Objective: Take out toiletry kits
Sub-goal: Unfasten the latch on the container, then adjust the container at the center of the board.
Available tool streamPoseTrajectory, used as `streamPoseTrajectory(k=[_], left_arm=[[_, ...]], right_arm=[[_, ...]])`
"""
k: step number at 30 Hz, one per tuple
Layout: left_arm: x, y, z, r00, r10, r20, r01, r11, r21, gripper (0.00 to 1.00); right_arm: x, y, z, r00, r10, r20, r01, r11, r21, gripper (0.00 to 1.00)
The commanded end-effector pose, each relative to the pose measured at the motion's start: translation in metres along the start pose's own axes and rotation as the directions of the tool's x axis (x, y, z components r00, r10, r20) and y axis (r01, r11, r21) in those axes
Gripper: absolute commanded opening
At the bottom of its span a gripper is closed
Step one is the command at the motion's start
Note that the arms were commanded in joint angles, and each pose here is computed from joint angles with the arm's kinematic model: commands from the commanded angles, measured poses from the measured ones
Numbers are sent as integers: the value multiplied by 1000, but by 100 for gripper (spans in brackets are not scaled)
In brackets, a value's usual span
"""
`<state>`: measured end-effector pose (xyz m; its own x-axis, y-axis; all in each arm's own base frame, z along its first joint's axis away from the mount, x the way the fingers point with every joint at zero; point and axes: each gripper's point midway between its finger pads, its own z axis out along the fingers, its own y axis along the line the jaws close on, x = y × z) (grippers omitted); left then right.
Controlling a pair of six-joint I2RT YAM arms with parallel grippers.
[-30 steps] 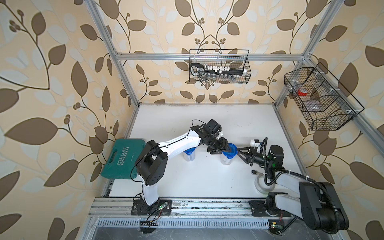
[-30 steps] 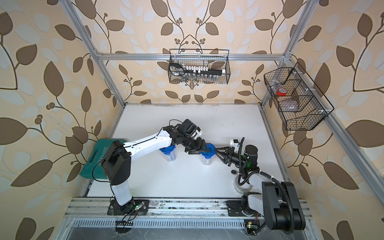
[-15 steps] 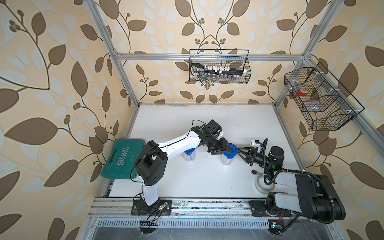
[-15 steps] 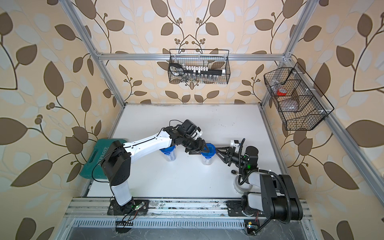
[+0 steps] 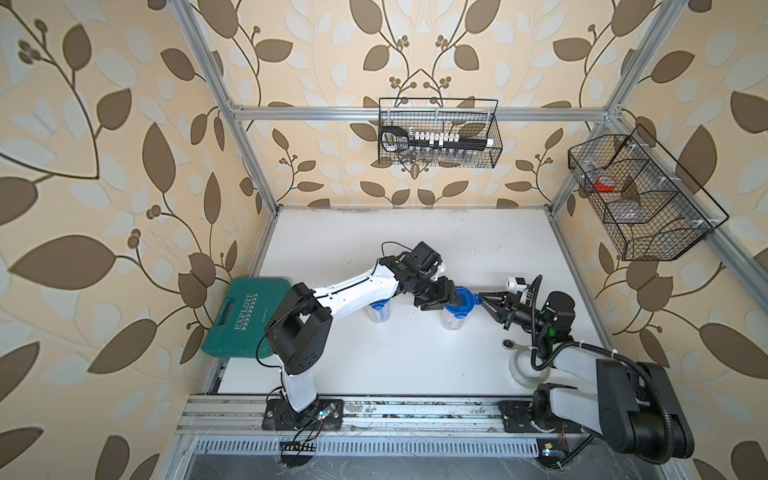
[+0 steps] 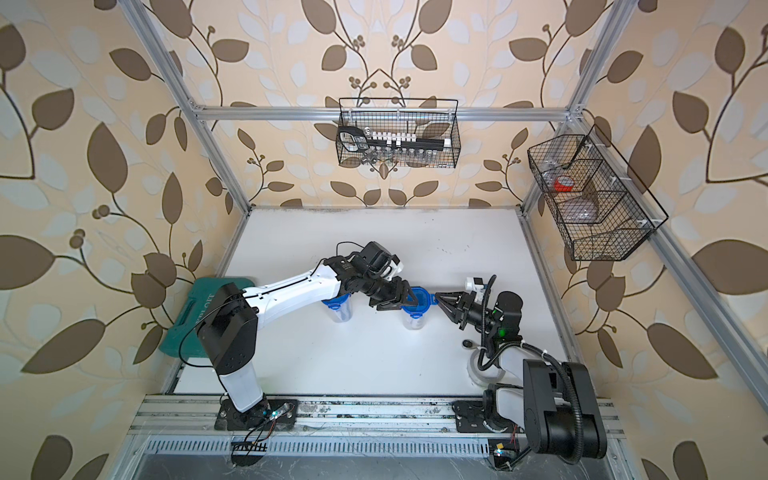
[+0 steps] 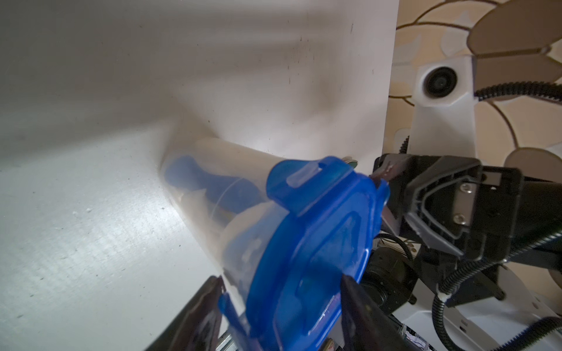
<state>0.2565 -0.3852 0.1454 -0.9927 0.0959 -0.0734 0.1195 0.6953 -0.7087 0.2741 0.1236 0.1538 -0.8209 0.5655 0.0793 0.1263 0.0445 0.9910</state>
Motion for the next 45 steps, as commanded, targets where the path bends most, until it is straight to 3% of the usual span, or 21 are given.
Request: streamPoseTrajectory(k=[1,4,7,11,15,18,21,27,36,45], left_arm=[[29,59,9,992,-94,-82,70,965,-254,65],[11,28,-5,999,-28,-42,19,977,-210,69],[-3,4,-20,1000,28,-2,-28,983,-182,73],[-15,-9,-35,994,101,39,-91,977,-192,76],[-20,-17,-37,984,174,28,-166,969,-185,76],[-21,-17,-33,978,207,12,-202,963,-180,76],[-21,-13,-29,974,227,-5,-224,956,-190,74],[-19,-8,-21,972,232,-31,-233,955,-185,73],[-16,7,-17,973,226,-43,-230,947,-225,71],[-11,12,-14,977,204,-54,-211,952,-221,69]], right_arm=[[-5,0,-4,994,-106,24,101,984,144,31],[-22,-8,-29,966,-239,102,172,881,442,48],[-27,-17,-50,957,-274,98,158,772,615,50],[-22,-19,-53,932,-362,27,233,654,720,48],[-6,-23,-51,904,-421,-79,293,474,830,46],[3,-22,-48,888,-447,-108,312,413,855,46],[10,-18,-42,875,-466,-133,338,390,856,49],[22,-25,-14,886,-427,-183,379,438,815,55],[-10,-18,-3,873,-467,-142,360,421,832,58],[-35,0,26,846,-506,-169,416,427,803,59]])
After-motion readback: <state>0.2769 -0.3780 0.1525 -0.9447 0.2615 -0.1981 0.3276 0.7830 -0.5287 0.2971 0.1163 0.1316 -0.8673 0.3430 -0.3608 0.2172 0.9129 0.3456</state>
